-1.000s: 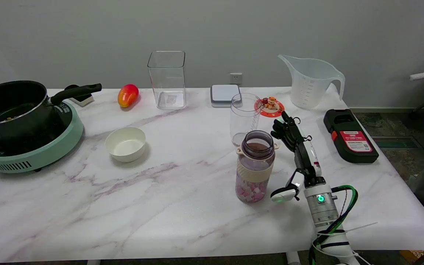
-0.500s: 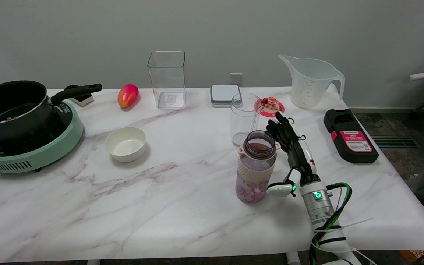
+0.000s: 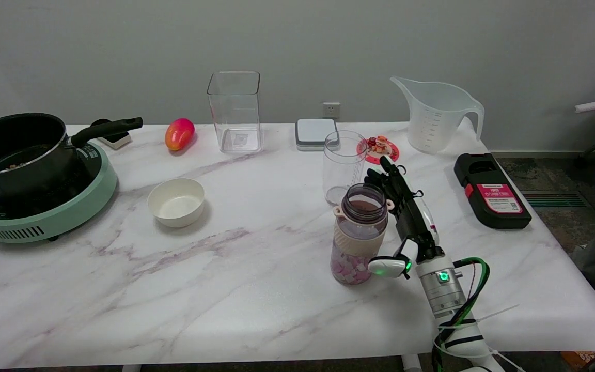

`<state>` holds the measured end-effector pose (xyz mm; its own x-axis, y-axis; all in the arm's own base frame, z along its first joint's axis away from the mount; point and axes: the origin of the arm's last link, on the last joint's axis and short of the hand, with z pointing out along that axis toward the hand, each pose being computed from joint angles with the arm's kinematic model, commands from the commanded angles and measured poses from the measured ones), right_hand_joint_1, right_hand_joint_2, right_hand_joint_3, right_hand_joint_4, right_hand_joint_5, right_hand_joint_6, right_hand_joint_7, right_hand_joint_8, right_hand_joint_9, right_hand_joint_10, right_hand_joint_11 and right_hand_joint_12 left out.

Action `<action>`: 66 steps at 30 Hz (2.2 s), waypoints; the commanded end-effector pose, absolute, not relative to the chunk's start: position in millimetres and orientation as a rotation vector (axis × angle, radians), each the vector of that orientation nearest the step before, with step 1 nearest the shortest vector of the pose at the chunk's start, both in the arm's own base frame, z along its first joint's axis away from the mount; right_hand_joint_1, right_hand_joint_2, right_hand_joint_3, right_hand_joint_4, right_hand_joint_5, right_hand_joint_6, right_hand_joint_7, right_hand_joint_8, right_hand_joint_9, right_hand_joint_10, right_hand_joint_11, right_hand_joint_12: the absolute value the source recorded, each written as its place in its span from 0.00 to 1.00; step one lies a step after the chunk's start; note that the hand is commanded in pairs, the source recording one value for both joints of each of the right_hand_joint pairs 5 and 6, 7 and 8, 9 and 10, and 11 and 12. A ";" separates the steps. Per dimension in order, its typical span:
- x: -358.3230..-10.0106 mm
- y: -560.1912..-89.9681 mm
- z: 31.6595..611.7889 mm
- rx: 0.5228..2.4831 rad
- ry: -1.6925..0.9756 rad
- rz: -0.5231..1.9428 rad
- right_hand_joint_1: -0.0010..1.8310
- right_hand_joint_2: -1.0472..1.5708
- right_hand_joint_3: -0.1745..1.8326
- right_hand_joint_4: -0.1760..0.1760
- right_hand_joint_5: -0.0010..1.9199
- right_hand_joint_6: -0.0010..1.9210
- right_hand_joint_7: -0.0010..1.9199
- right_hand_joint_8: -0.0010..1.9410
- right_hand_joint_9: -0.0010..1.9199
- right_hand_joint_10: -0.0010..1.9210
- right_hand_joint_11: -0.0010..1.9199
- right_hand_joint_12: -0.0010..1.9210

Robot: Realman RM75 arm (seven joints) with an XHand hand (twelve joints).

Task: Pick up the bottle.

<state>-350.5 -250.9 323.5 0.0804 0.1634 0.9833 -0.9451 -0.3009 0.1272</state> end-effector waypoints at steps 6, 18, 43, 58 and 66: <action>-362.7 -220.4 314.8 1.409 -0.946 1.429 0.65 0.14 0.61 0.50 0.06 0.06 0.18 0.18 0.20 0.20 0.22 0.22; -368.2 -215.5 305.0 1.445 -0.977 1.383 0.64 0.16 0.62 0.50 0.07 0.07 0.19 0.18 0.20 0.20 0.22 0.22; -365.3 -232.5 299.4 1.457 -0.987 1.375 0.65 0.17 0.62 0.50 0.07 0.07 0.20 0.19 0.20 0.20 0.21 0.21; -364.5 -239.6 298.5 1.454 -0.985 1.369 0.69 0.23 0.54 0.50 0.08 0.08 0.21 0.20 0.20 0.20 0.19 0.19; -365.7 -242.7 301.8 1.430 -0.991 1.372 0.77 0.42 0.46 0.50 0.19 0.19 0.31 0.30 0.26 0.25 0.32 0.32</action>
